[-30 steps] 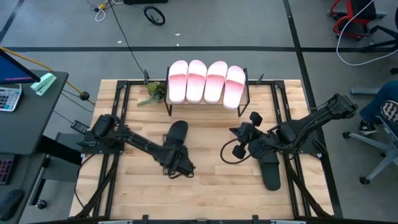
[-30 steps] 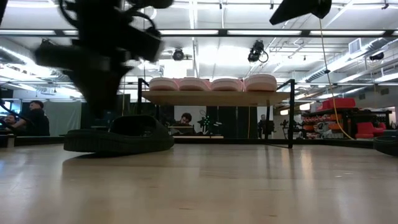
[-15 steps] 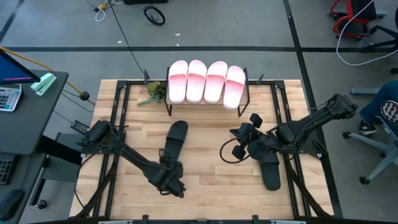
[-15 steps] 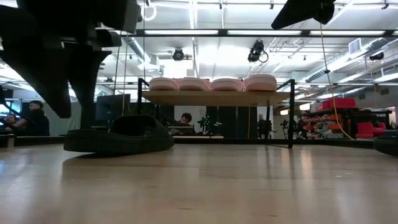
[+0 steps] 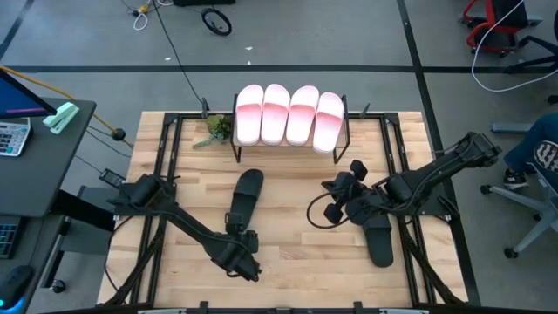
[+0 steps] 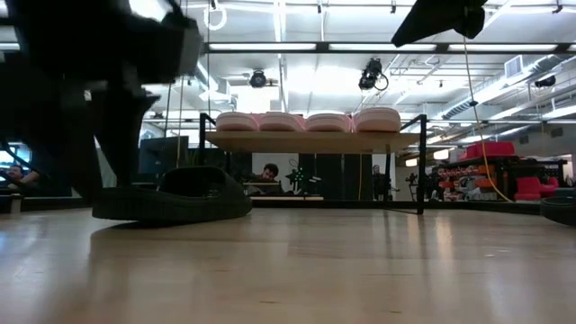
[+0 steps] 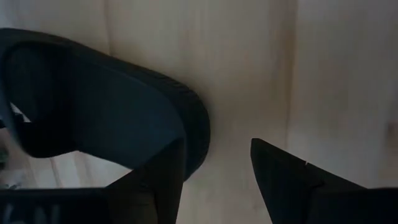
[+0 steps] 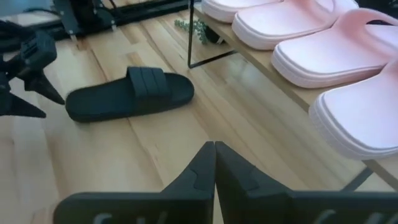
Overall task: Pick and place slides into the shelf
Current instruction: Put the left black slide under the shelf
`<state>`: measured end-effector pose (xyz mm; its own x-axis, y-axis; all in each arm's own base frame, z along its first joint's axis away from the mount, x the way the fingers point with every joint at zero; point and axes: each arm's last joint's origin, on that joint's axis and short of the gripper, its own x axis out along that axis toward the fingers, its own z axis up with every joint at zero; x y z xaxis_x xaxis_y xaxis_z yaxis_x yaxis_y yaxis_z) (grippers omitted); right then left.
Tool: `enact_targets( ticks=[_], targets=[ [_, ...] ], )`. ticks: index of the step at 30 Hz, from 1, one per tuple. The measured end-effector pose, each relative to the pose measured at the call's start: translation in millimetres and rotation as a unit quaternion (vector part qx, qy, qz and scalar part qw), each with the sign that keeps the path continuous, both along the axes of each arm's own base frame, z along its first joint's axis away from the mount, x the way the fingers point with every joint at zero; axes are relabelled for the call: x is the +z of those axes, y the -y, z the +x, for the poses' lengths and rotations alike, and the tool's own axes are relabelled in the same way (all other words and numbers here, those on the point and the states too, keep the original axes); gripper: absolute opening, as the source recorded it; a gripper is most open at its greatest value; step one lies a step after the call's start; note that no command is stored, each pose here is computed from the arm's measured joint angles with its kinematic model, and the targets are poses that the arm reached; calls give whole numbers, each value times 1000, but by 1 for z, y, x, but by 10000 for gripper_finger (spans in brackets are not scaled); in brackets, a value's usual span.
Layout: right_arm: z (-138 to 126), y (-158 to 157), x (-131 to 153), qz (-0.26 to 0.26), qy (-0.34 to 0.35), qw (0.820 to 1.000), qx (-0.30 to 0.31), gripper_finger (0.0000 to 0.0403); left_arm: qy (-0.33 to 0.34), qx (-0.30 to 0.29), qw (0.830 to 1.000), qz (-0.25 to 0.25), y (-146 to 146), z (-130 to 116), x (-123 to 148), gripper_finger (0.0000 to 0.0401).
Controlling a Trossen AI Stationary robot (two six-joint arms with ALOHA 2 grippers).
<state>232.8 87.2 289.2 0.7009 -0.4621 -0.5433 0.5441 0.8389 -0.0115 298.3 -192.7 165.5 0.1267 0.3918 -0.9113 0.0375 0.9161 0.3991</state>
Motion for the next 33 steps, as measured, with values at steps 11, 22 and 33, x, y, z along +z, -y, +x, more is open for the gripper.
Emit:
enact_targets(
  ticks=[11, 22, 33],
  targets=[
    [5, -3, -8, -7, -15, 1000, 2, 14, -10, 50, 996, 79, -9, -3, -13, 182],
    [1, -14, -8, -20, -25, 999, 37, 13, 30, 75, 996, 49, -15, 15, -24, 154],
    [-6, -25, -9, -26, -35, 997, 63, 13, 22, 107, 992, 58, -25, 22, -36, 20]
  ],
)
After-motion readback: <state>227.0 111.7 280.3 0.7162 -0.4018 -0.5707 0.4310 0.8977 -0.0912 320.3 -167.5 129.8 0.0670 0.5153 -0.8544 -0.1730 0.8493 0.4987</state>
